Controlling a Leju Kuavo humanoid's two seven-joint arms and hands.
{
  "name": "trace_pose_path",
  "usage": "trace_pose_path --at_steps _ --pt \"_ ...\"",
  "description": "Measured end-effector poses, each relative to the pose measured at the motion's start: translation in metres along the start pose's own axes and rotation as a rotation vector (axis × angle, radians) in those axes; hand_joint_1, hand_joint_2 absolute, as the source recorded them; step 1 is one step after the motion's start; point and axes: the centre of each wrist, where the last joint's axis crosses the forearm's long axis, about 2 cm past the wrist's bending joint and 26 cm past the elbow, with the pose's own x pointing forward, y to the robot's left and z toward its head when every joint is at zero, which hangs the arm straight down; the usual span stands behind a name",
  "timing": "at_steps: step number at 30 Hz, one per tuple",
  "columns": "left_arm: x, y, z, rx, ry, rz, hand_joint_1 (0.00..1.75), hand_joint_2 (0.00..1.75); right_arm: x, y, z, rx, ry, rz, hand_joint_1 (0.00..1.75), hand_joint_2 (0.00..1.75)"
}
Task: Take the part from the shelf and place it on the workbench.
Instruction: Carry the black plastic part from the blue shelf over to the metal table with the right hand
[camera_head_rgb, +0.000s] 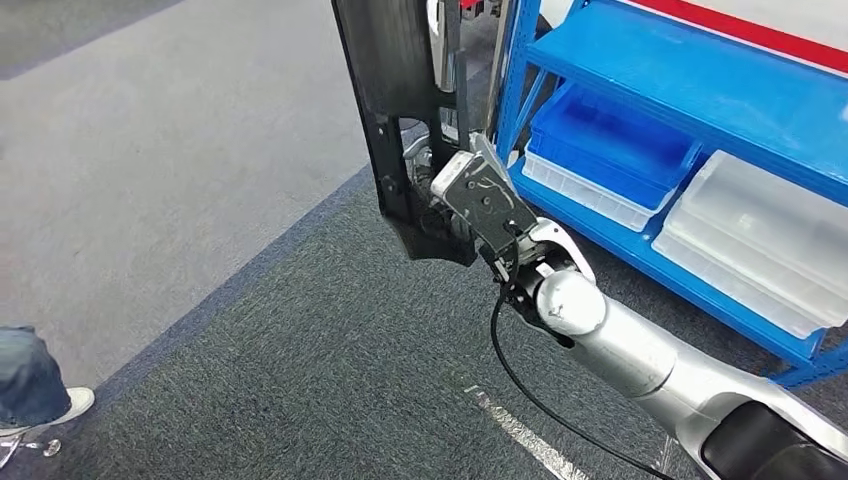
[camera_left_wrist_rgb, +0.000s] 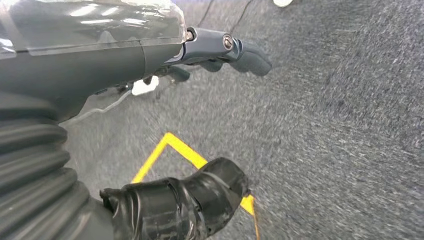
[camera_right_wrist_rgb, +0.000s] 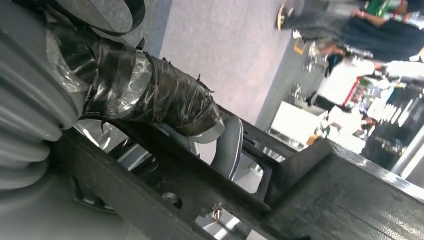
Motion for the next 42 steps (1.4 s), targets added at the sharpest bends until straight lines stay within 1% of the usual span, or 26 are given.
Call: trace_pose_path --at_steps 4,8,13,17,25,30,35,42 --pt "-0.003 -0.003 0.003 -0.006 -0.016 -0.044 0.0 1.75 0.001 -0.001 0.0 -0.008 -0.013 0.015 1.75 1.75" --pt "0.002 -0.006 0.005 -0.009 -0.031 -0.061 0.0 1.75 0.0 -0.003 0.003 -0.033 -0.028 0.053 1.75 1.75" --pt "0.0 -0.013 0.011 -0.018 -0.027 -0.063 0.0 1.75 0.0 -0.004 0.007 -0.088 -0.062 0.09 1.75 1.75" --pt "-0.003 -0.015 0.014 -0.019 -0.014 -0.047 0.0 1.75 -0.003 -0.004 0.013 -0.116 -0.067 0.078 1.75 1.75" --pt "-0.001 -0.017 0.015 -0.015 0.008 -0.015 0.0 1.75 -0.009 -0.003 0.021 -0.144 -0.053 0.057 1.75 1.75" --pt "0.002 -0.015 0.013 -0.008 0.013 0.001 0.0 1.75 -0.008 -0.005 0.021 -0.154 -0.059 0.052 1.75 1.75" --pt "-0.001 -0.016 0.014 -0.006 0.025 0.003 0.0 1.75 -0.008 -0.004 0.022 -0.163 -0.056 0.03 1.75 1.75" --pt "-0.001 -0.017 0.015 -0.008 0.024 0.004 0.0 1.75 -0.008 -0.005 0.022 -0.169 -0.056 0.021 1.75 1.75"
